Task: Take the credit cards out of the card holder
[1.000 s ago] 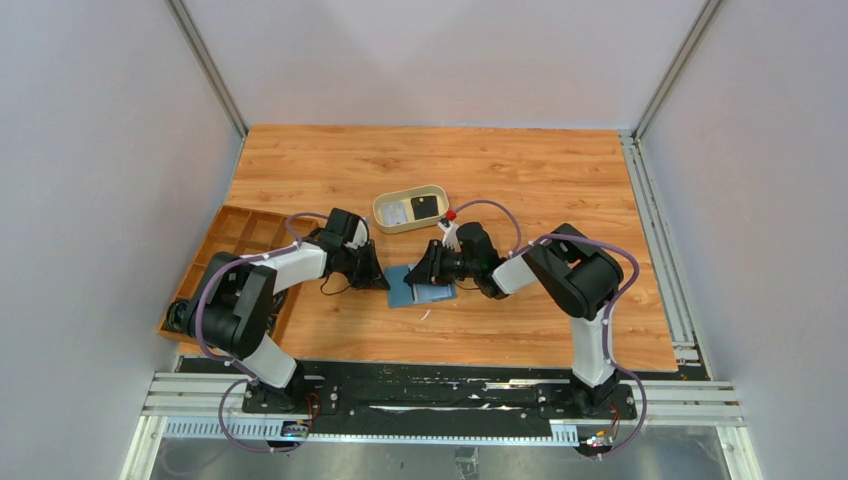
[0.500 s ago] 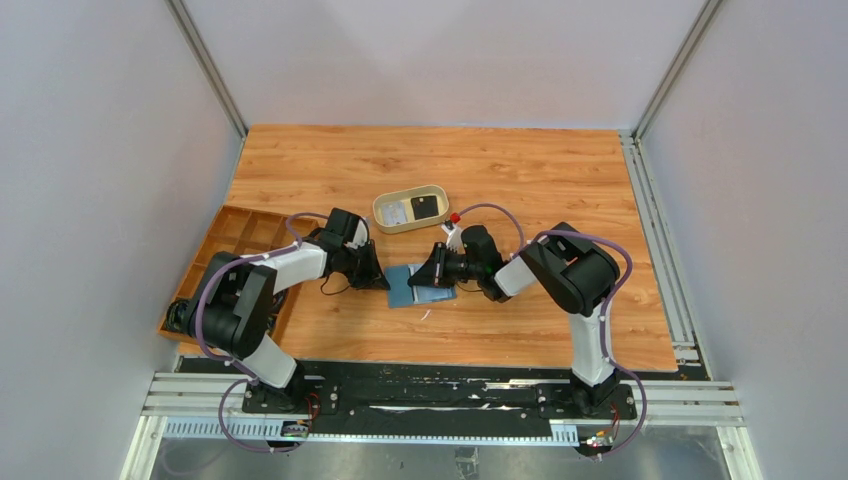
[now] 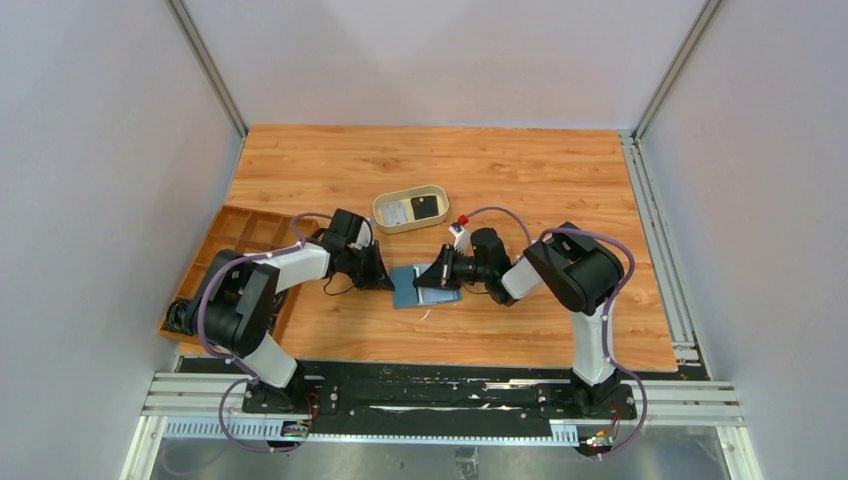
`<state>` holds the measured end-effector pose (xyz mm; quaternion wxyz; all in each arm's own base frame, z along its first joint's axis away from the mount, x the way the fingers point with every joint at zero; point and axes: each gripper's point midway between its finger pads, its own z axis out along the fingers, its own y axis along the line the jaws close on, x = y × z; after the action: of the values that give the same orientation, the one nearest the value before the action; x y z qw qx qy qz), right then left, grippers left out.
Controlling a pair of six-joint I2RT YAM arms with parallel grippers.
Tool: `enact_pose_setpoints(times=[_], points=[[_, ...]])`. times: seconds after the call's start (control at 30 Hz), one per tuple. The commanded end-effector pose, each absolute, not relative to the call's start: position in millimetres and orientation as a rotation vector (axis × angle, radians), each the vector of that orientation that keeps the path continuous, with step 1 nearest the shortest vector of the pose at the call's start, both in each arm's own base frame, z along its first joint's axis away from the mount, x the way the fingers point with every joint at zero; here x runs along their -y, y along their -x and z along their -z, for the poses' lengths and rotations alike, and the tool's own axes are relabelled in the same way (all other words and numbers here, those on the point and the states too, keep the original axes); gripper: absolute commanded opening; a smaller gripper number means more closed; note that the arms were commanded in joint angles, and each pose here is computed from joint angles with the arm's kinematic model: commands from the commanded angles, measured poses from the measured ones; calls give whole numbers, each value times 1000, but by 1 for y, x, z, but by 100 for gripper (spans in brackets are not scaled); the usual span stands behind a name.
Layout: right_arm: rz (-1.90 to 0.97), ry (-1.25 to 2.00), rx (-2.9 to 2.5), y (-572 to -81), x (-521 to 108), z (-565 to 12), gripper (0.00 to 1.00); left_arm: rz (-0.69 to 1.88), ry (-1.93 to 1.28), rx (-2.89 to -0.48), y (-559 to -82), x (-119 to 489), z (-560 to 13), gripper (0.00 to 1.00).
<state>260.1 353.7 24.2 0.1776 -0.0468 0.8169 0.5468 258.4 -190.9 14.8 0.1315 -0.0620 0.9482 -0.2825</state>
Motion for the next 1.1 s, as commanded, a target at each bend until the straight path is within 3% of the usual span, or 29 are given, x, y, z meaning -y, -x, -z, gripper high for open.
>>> enact_pose_setpoints(times=[0.0,0.57,0.8,0.93,1.07], points=[[-1381,-33,-2634,-224,-299,45,0,546,221,-2881,-238,154,25,0],[-1257,-41,-2669,-245,-255,32,0,551,208,-2866,-241,155,19,0],[-1320,-70,-2608,-263,-267,20,0,912,166,-2706,-247,193,-10,0],[-1374,-102,-2576,-270,-276,19,0,1075,183,-2606,-249,212,-21,17],[-1396,-107,-2559,-273,-282,17,0,1134,151,-2560,-246,228,-29,24]])
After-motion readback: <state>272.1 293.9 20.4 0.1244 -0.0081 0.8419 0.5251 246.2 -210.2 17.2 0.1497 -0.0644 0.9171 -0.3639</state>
